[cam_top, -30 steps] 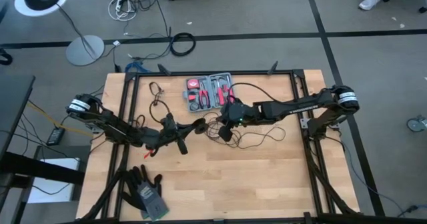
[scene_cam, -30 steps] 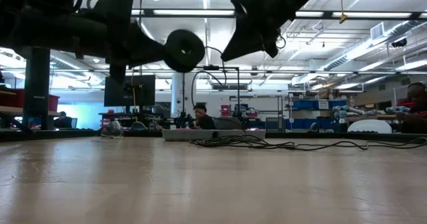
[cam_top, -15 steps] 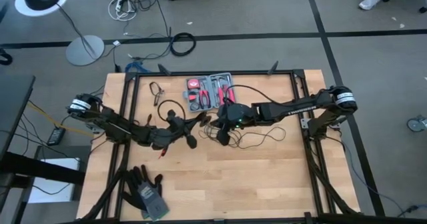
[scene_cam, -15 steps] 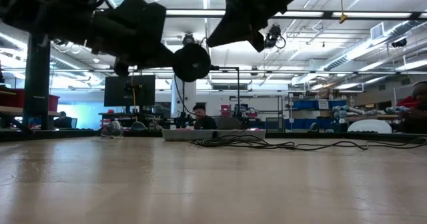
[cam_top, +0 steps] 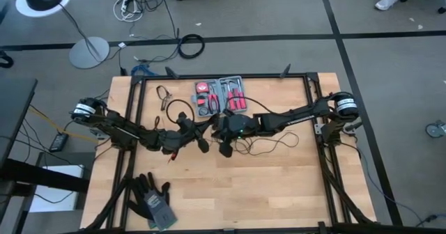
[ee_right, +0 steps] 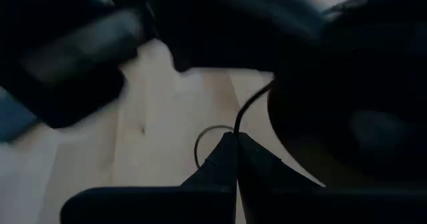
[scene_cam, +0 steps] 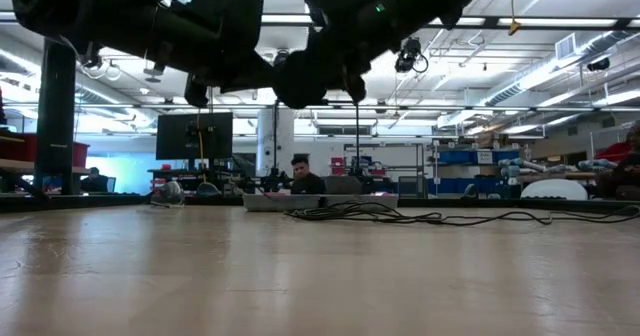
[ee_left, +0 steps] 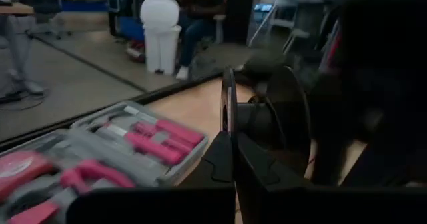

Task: Coil cords
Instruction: Coil the black wire onto the black spool

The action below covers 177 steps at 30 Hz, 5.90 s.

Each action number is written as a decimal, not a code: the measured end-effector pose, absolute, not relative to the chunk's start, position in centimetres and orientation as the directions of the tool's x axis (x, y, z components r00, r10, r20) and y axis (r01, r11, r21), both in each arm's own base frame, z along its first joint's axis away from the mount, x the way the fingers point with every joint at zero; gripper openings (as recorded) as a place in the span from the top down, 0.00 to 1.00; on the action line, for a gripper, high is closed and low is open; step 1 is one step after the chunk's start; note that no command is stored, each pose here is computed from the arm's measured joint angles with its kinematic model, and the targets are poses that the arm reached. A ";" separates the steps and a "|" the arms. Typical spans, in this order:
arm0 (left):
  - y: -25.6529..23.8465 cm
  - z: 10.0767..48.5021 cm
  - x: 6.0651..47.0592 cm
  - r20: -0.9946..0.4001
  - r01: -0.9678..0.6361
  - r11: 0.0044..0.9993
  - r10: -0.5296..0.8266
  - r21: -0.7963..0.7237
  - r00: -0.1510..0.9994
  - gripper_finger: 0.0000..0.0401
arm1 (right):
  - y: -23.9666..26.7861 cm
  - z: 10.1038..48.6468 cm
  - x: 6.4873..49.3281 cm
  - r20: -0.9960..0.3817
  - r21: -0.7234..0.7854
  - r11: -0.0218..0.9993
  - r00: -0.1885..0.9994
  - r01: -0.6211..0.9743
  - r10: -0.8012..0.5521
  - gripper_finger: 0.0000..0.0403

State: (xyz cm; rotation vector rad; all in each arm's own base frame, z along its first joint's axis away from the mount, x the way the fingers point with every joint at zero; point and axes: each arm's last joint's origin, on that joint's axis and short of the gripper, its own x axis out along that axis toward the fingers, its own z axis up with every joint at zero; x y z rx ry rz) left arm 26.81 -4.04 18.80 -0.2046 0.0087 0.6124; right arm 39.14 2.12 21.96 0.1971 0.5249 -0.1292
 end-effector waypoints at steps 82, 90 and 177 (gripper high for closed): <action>-4.5 17.7 22.1 0.149 -0.439 0.852 0.492 -0.284 0.858 1.00 | 5.9 11.0 42.0 -0.310 -0.165 0.977 0.933 0.135 -0.182 0.76; -4.5 17.9 22.1 0.165 -0.427 0.854 0.486 -0.297 0.858 1.00 | 5.4 10.8 42.0 -0.332 -0.134 0.978 0.923 0.158 -0.195 0.82; -5.4 16.4 24.5 -0.099 -0.483 0.864 0.473 -0.143 0.876 1.00 | 0.4 25.8 34.5 -0.573 -0.167 0.777 0.582 0.607 -0.578 1.00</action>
